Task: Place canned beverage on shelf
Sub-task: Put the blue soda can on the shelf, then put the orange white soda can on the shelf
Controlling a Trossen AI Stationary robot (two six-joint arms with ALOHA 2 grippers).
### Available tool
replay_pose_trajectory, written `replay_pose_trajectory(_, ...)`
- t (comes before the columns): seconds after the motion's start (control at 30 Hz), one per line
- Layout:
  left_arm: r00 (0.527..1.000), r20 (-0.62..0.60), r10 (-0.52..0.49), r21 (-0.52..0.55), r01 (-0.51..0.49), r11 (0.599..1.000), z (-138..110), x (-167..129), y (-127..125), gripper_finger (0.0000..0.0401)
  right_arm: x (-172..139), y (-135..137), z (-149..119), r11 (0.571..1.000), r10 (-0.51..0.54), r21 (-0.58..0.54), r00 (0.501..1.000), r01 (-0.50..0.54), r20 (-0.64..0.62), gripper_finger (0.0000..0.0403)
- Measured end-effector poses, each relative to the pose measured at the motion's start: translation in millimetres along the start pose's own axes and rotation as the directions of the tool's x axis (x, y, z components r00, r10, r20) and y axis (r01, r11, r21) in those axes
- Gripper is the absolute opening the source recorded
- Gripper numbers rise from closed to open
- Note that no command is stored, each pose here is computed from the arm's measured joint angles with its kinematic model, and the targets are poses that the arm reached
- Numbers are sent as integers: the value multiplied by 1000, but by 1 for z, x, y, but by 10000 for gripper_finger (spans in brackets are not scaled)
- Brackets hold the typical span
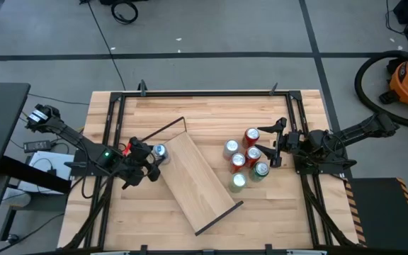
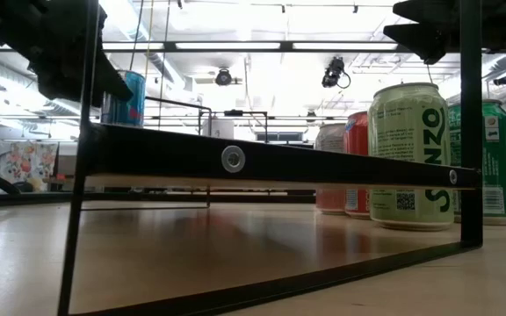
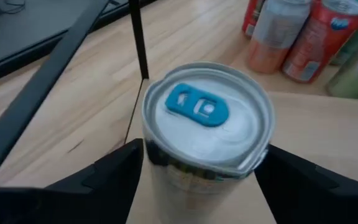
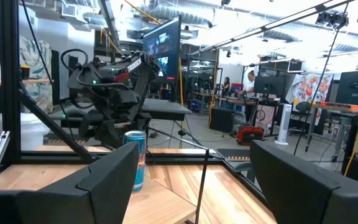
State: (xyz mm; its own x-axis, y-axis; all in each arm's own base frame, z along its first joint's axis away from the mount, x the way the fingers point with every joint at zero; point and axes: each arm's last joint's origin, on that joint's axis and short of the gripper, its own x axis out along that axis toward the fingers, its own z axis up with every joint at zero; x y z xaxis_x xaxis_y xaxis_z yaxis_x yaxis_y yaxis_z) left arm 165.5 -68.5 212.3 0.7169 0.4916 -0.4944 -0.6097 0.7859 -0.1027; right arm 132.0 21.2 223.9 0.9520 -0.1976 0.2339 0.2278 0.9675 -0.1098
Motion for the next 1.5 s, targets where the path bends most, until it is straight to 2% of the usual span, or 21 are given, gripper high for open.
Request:
replay_pose_trajectory(0.63,1000,31,-6,121,2,993,14,-6,-5,318,0,0,0,1000,0,0,1000,0,0,318)
replay_pose_trajectory(0.9,997,75,15,191,-29,981,37,-17,-10,318,0,0,0,1000,0,0,1000,0,0,318)
replay_pose_trajectory(1.03,996,92,-13,222,-8,975,52,-20,-15,318,0,0,0,1000,0,-1,1000,0,0,318)
replay_pose_trajectory(1.27,992,35,-125,224,114,968,69,1,-18,318,0,0,0,1000,0,0,1000,0,0,318)
replay_pose_trajectory(1.5,982,-13,-189,244,186,952,77,35,-21,318,0,0,0,1000,0,-1,1000,0,0,318)
